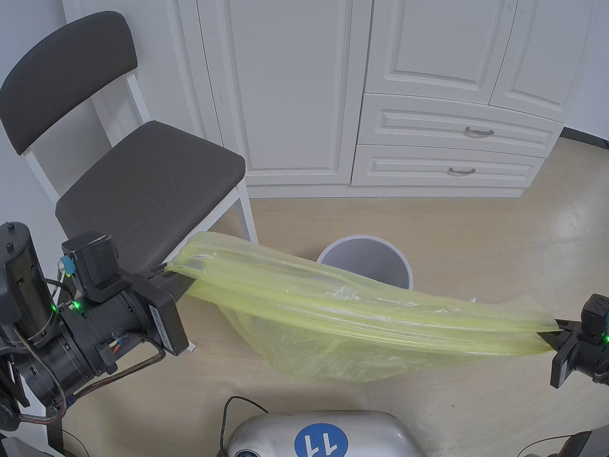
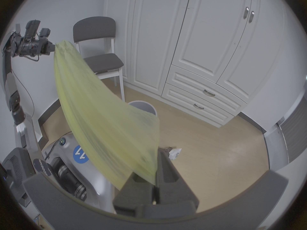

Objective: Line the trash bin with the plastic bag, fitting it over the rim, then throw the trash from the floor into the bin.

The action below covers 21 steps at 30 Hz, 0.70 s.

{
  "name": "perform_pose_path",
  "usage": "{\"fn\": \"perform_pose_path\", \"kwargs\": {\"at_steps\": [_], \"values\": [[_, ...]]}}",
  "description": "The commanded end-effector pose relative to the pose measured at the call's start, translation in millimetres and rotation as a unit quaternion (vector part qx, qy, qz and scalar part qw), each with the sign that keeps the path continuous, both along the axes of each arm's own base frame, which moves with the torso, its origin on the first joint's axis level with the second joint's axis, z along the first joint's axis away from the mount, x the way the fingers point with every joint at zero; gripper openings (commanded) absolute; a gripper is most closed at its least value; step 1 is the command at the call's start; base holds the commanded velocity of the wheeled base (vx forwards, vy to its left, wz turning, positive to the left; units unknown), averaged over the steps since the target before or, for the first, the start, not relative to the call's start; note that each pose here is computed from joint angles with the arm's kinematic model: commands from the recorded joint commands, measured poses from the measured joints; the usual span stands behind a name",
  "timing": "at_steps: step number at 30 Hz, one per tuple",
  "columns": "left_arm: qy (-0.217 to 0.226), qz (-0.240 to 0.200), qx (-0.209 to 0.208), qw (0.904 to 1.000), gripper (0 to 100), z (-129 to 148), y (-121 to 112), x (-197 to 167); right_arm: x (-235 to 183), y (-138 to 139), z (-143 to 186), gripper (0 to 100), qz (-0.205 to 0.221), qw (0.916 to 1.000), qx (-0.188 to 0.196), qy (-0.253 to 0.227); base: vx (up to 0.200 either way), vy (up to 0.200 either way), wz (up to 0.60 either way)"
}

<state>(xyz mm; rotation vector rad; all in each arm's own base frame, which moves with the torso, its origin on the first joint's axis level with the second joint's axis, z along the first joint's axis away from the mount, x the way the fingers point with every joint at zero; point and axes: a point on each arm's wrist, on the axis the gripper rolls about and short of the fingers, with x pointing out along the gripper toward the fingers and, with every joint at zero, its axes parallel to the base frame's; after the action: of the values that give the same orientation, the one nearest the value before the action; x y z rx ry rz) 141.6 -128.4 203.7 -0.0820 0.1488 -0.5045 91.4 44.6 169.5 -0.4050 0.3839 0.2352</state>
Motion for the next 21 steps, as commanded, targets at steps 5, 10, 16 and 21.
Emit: {"fn": "perform_pose_path", "kwargs": {"at_steps": [5,10,16,21], "values": [[0.005,0.001,0.005,1.0000,0,-3,-1,2,0,-1,-2,0,-0.002,1.0000,-0.007,0.003,0.000,0.000,0.00],[0.008,-0.002,0.008,0.9999,0,-6,-4,2,1,-1,-1,0,-0.002,1.0000,-0.006,0.000,0.000,0.000,0.00],[0.002,-0.028,0.004,0.9996,0,-4,-8,-8,-2,-2,1,0,-0.002,1.0000,-0.001,-0.008,0.000,0.000,0.00],[0.003,-0.057,0.004,0.9984,0,-9,-11,-14,-1,-1,2,0,0.001,0.9999,0.002,-0.011,0.000,0.000,0.00]]}}
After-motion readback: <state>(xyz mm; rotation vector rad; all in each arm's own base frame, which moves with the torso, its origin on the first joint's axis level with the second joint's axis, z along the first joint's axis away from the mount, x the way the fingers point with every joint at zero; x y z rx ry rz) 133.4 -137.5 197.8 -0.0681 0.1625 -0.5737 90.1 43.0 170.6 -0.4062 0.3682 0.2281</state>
